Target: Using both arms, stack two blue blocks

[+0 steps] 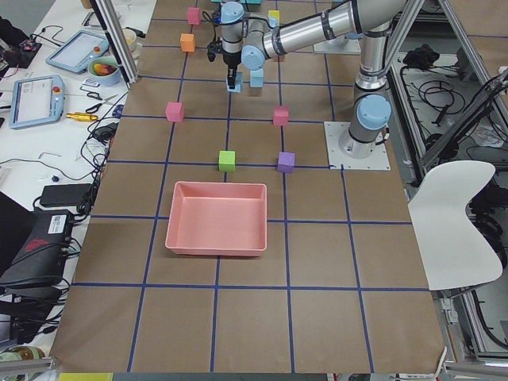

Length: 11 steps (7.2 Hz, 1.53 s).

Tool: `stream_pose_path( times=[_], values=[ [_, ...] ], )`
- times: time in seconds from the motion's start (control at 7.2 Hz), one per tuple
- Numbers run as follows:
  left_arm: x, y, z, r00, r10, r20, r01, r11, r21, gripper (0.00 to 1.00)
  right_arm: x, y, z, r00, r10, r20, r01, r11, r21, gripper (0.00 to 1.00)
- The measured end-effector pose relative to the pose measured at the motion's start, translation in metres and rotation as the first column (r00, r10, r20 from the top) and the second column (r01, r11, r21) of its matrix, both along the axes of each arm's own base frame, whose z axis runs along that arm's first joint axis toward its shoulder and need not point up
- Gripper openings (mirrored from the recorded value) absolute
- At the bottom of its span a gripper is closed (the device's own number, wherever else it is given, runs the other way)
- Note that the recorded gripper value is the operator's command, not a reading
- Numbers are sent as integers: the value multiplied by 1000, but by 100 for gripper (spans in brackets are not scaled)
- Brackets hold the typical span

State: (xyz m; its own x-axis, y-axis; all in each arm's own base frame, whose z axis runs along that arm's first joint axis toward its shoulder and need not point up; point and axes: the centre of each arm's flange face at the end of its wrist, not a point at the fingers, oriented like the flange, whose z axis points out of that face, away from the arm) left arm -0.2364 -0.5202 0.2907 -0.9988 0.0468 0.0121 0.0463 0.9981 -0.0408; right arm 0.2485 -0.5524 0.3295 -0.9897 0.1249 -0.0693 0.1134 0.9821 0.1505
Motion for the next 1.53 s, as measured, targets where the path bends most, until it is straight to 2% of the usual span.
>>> stream_pose_path(
  times=[0.28, 0.56, 0.83, 1.39, 1.53],
  values=[
    [-43, 17, -5, 999, 47, -22, -47, 999, 16, 0, -74, -4, 48, 999, -13, -39, 13, 1000, -2, 100],
    [-90, 35, -10, 995, 81, -53, -79, 996, 40, 0, -101, 21, 93, 999, 22, -47, -22, 1000, -3, 100],
    [-120, 55, -20, 997, 74, -37, -72, 995, 66, 0, -115, 36, 121, 996, 72, -52, -73, 997, -26, 100],
    [-134, 66, -36, 995, 94, -12, -92, 990, 106, 0, -120, 46, 141, 995, 68, -70, -72, 996, -61, 100],
    [-134, 66, -40, 995, 96, -7, -95, 989, 113, 10, -121, 47, 144, 995, 64, -71, -69, 995, -68, 100]
  ],
)
